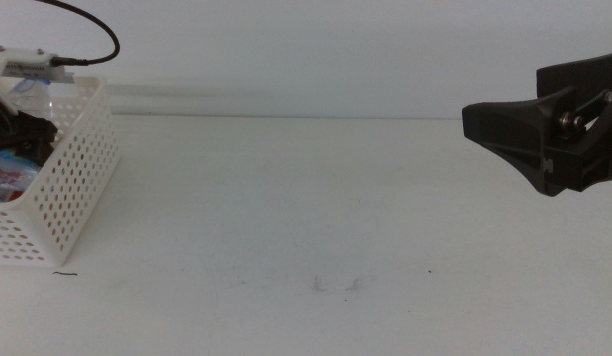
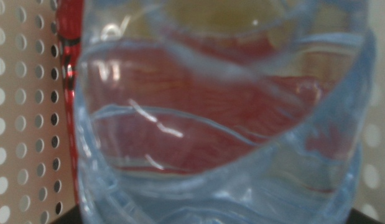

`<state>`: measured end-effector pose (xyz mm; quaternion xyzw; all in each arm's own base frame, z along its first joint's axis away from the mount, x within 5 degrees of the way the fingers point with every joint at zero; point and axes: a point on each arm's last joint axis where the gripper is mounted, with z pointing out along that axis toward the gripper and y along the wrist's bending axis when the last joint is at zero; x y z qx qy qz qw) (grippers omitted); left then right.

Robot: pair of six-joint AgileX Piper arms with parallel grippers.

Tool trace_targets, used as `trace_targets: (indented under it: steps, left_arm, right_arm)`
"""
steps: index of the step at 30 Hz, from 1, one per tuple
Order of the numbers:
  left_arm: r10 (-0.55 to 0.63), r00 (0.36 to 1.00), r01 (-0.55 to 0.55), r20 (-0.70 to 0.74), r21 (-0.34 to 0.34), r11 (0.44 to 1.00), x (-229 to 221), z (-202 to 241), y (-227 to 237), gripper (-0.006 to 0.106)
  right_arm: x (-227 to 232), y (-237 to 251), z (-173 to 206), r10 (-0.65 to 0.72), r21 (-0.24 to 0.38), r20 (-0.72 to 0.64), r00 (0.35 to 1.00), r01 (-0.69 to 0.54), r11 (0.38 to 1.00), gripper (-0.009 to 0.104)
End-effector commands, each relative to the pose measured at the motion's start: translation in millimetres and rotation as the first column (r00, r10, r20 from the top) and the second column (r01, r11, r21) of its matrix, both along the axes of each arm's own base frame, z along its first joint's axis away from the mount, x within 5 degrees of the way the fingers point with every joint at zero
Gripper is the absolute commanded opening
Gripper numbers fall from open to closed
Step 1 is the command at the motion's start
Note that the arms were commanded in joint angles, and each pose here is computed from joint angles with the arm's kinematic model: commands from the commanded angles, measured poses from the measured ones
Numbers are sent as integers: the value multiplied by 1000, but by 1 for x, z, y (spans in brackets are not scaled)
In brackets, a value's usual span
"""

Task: Use arms to grab the bottles and put them into the dustbin to the left of the table.

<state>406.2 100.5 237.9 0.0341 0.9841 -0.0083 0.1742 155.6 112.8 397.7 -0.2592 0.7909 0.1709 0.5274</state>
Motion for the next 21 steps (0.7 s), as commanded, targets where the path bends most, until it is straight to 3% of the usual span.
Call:
trace_targets:
  steps: [1,4,5,10,14,21]
  left_arm:
    - [36,998,-36,49,9,999,3,9,3,51]
    - [24,999,-24,27,22,999,1,8,3,87]
    - [21,1000,-21,19,26,999,0,9,3,94]
    - [26,999,-26,-32,-9,1000,-14,25,-3,94]
    - [19,1000,-19,0,-78,997,-36,55,-18,94]
    - [8,959,35,284,-145,989,-121,109,-62,94]
  right_arm:
    - [-1,-1,2,2,3,11,1000,-2,1000,90]
    - [-1,-1,2,2,3,11,1000,-2,1000,90]
    - [-1,-1,2,2,3,11,1000,-2,1000,90]
    - [-1,-1,2,2,3,11,1000,-2,1000,90]
    - [-1,-1,2,2,3,11,1000,-2,1000,90]
    - [-1,-1,2,2,3,11,1000,-2,1000,90]
